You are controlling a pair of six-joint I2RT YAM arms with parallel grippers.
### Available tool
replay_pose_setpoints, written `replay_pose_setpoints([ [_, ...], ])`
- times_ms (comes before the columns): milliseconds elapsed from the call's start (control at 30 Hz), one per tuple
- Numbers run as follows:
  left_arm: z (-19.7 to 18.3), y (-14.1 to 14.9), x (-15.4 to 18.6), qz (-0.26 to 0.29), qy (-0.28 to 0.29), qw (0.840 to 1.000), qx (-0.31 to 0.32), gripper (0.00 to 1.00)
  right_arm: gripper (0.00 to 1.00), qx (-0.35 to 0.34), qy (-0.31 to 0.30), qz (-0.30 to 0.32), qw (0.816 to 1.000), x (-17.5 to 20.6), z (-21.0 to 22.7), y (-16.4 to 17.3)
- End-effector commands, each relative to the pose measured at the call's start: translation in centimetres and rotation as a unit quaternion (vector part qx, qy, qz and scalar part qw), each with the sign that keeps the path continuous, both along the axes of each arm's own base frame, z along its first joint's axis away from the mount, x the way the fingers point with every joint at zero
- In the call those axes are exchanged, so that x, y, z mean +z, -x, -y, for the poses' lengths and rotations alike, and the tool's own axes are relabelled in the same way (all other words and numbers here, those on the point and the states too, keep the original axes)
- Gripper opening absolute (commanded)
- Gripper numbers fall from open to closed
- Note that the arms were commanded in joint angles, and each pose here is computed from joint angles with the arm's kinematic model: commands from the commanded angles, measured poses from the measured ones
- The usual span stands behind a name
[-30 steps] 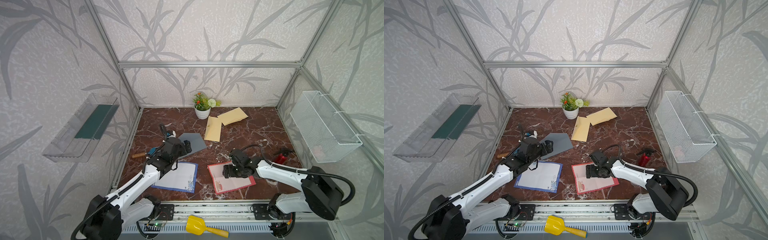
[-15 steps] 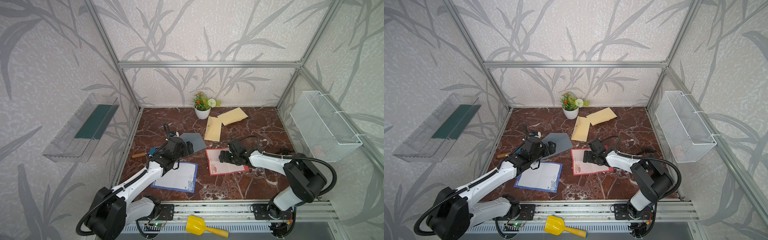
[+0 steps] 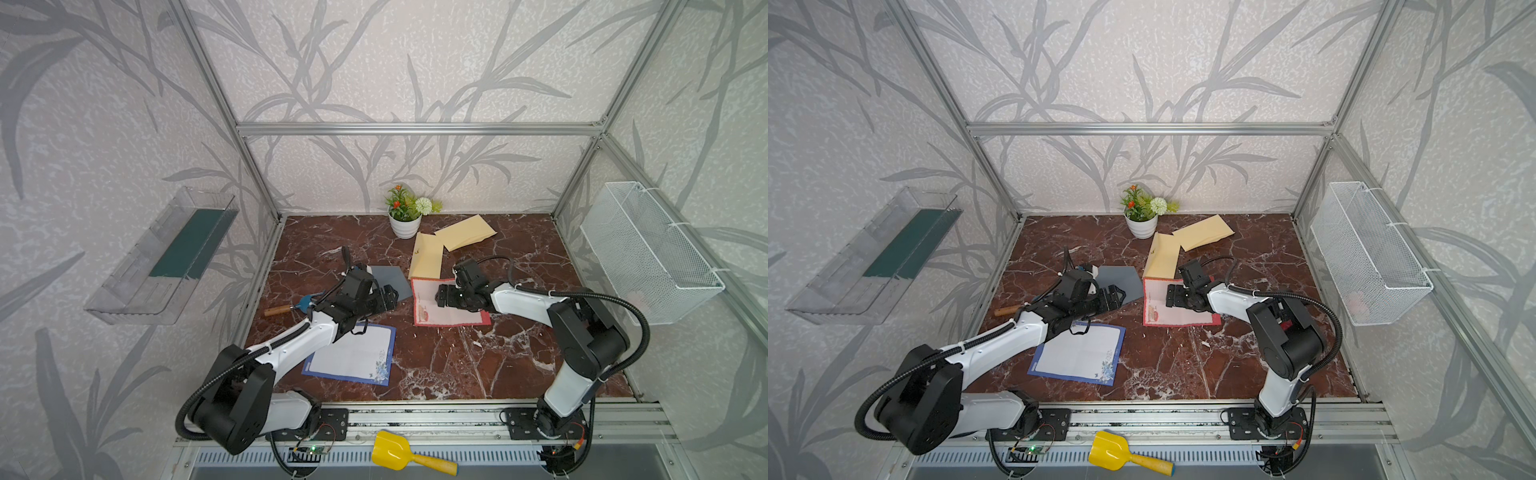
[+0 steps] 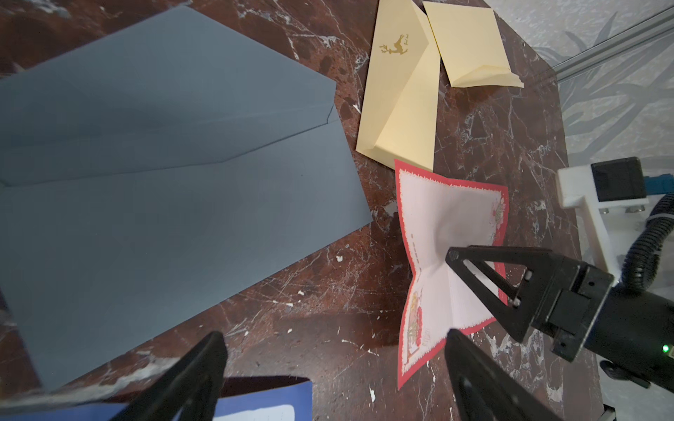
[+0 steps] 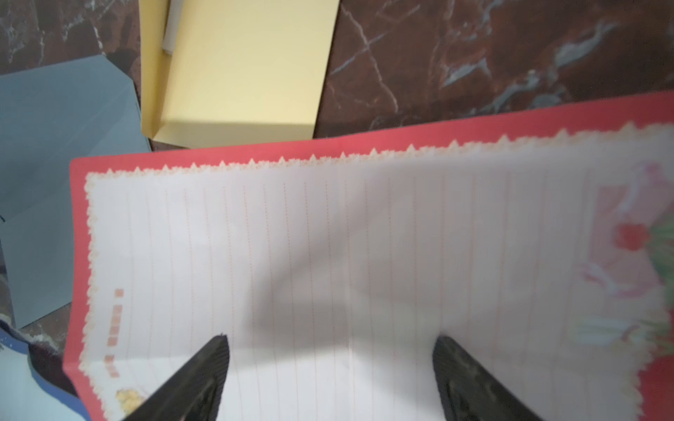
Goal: Fold the letter paper in half and place it into the envelope
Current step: Move the letter paper to the center of the board, then fold the letter paper at the center of the board.
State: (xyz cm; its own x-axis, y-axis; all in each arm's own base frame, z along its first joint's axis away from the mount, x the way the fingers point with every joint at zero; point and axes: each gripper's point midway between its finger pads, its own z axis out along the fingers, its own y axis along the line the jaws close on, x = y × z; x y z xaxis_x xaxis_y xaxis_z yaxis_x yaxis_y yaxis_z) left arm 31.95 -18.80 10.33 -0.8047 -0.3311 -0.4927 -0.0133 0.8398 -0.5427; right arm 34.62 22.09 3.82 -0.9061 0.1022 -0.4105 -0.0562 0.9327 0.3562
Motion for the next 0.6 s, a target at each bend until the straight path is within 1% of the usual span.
replay_pose_setpoints([
  [0,2.5,-1.4,1.8,0.018,0.037,0.998,-0.038,0.9,0.88,0.027,-0.001,0.018,0.999,3.3,0.4,0.7],
  [167,5.0,-1.8,1.3,0.01,0.048,0.996,-0.072,0.87,0.88,0.026,-0.011,0.013,1.0,4.7,2.3,1.7],
  [267,6.1,-1.8,0.6,0.002,0.042,0.995,-0.087,0.86,0.88,0.02,-0.006,0.002,1.0,4.5,3.9,2.8],
  [400,7.1,-2.0,-0.9,-0.012,0.04,0.994,-0.098,0.84,0.88,0.006,-0.019,-0.018,1.0,3.7,5.7,4.2],
  [567,7.6,-2.6,-2.3,-0.025,0.029,0.994,-0.106,0.82,0.88,-0.002,-0.019,-0.03,0.999,2.7,6.9,5.3],
])
